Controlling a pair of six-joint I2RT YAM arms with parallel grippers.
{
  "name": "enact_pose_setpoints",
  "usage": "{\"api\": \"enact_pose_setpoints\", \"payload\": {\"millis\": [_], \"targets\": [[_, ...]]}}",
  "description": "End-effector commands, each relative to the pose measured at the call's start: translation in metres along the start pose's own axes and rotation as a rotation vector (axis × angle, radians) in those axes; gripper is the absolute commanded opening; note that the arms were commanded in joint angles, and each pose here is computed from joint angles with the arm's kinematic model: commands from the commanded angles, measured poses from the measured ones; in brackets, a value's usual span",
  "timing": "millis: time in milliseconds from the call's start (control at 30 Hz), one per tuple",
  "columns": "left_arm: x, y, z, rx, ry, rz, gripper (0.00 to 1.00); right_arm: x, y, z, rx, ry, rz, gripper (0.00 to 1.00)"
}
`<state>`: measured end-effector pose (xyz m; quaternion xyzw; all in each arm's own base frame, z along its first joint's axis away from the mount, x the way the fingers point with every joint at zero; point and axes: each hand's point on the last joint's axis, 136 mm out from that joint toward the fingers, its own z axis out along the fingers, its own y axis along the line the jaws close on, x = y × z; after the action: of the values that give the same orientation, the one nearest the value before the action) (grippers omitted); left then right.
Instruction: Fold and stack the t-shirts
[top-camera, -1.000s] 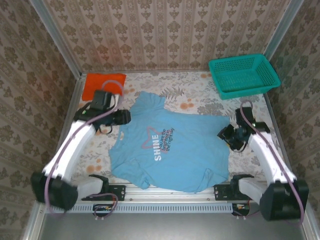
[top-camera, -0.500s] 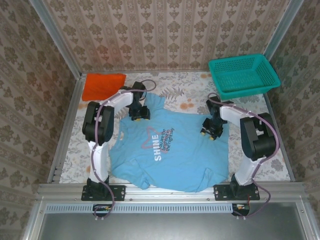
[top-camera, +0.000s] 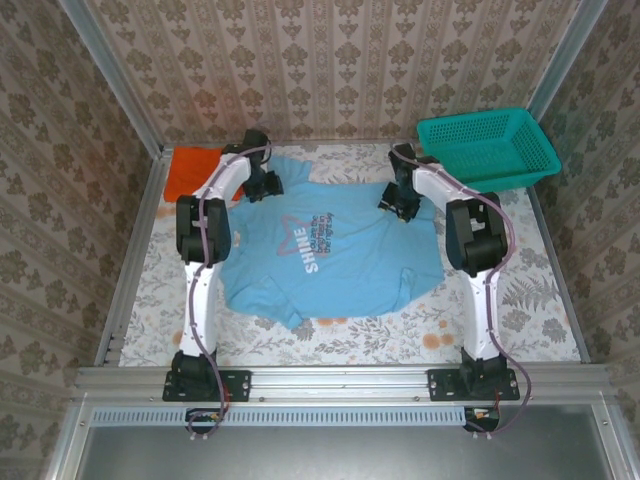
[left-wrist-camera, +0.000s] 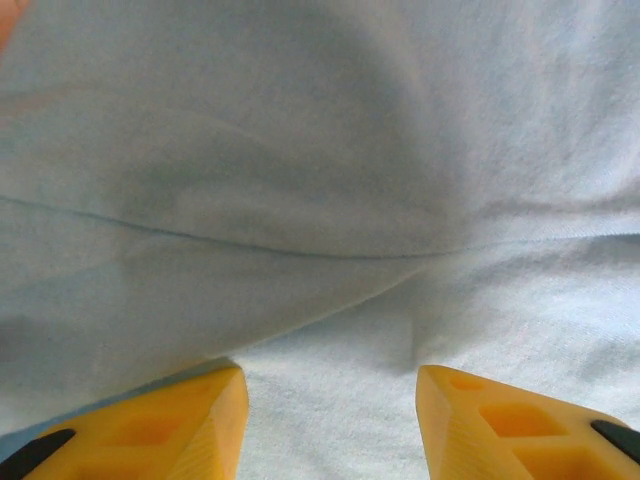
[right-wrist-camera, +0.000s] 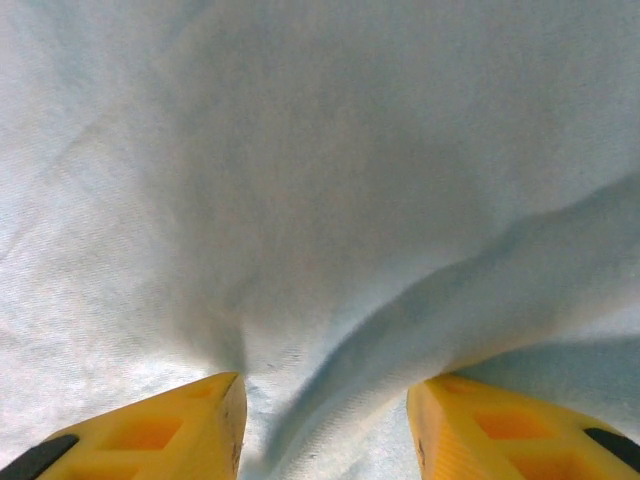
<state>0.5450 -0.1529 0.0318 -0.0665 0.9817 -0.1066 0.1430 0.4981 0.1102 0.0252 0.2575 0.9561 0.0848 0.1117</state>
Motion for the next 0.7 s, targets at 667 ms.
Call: {"api": "enact_pose_setpoints", "payload": {"millis": [667], "targets": [[0.114,-0.001,-0.154,-0.026,0.003,-0.223,0.56,0.007,-0.030,-0.130,-0.123,-0.077,-0.058,0.62]]}}
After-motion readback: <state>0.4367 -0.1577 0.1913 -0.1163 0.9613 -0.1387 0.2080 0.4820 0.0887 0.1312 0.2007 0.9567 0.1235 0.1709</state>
